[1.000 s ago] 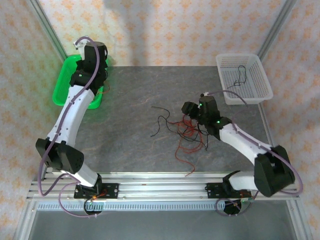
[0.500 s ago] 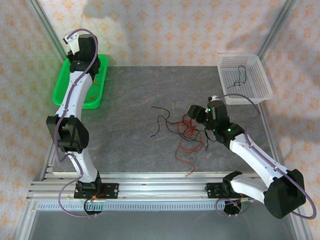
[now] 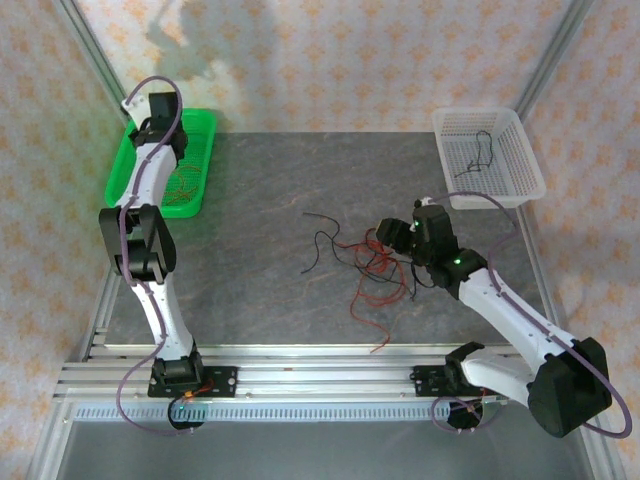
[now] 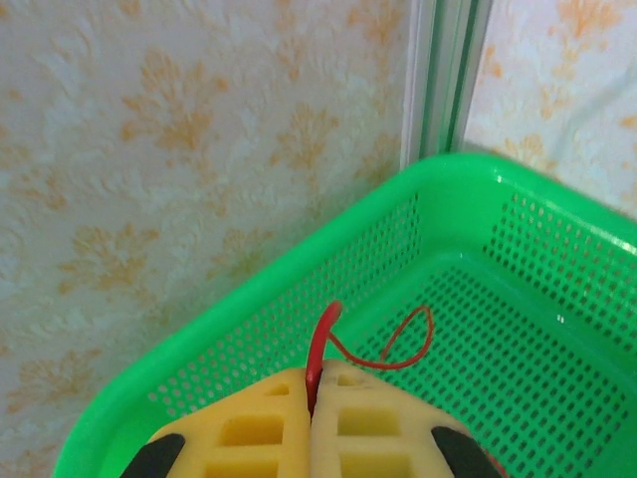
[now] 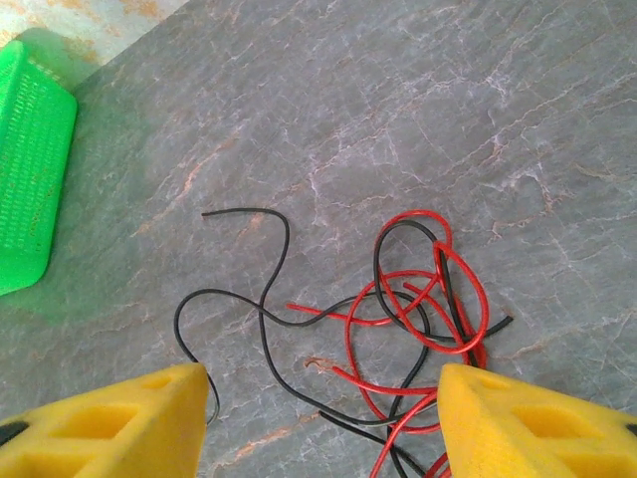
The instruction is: Untangle the cables
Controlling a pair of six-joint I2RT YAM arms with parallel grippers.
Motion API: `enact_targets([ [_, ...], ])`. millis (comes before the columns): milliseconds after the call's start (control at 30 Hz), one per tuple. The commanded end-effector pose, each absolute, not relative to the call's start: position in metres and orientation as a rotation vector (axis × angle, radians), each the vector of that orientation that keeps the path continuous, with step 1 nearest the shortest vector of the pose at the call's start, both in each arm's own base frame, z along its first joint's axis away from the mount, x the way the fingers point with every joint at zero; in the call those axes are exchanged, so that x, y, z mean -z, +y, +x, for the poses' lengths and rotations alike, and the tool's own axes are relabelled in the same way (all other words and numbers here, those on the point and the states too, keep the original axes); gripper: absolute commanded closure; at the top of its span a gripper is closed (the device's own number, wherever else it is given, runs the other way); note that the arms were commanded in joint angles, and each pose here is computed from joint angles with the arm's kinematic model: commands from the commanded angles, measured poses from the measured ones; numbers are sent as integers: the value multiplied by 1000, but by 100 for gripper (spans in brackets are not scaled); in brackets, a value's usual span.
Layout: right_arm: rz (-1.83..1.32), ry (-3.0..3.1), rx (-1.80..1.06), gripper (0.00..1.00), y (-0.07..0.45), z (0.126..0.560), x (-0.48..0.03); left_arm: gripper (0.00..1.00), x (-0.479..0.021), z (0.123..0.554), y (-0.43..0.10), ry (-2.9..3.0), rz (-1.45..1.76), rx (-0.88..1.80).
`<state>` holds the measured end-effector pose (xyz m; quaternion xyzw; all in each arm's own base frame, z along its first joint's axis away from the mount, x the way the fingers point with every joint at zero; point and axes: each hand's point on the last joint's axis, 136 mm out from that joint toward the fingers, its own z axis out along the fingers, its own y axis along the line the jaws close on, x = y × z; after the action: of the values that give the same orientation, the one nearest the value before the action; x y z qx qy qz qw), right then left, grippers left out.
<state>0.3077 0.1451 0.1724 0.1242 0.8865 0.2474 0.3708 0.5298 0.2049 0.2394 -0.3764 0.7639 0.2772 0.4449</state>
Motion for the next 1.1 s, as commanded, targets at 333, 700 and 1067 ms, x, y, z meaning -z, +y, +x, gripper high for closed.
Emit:
enact_targets([
  [333, 318, 2297, -607, 38, 140, 301, -167, 50, -213, 526, 189, 1947, -960, -557],
  [700, 347, 2399, -497, 37, 148, 282, -142, 27, -199, 501, 198, 2176, -961, -809],
  [1067, 291, 2421, -495, 37, 167, 278, -139, 24, -173, 484, 167, 2379, -931, -617],
])
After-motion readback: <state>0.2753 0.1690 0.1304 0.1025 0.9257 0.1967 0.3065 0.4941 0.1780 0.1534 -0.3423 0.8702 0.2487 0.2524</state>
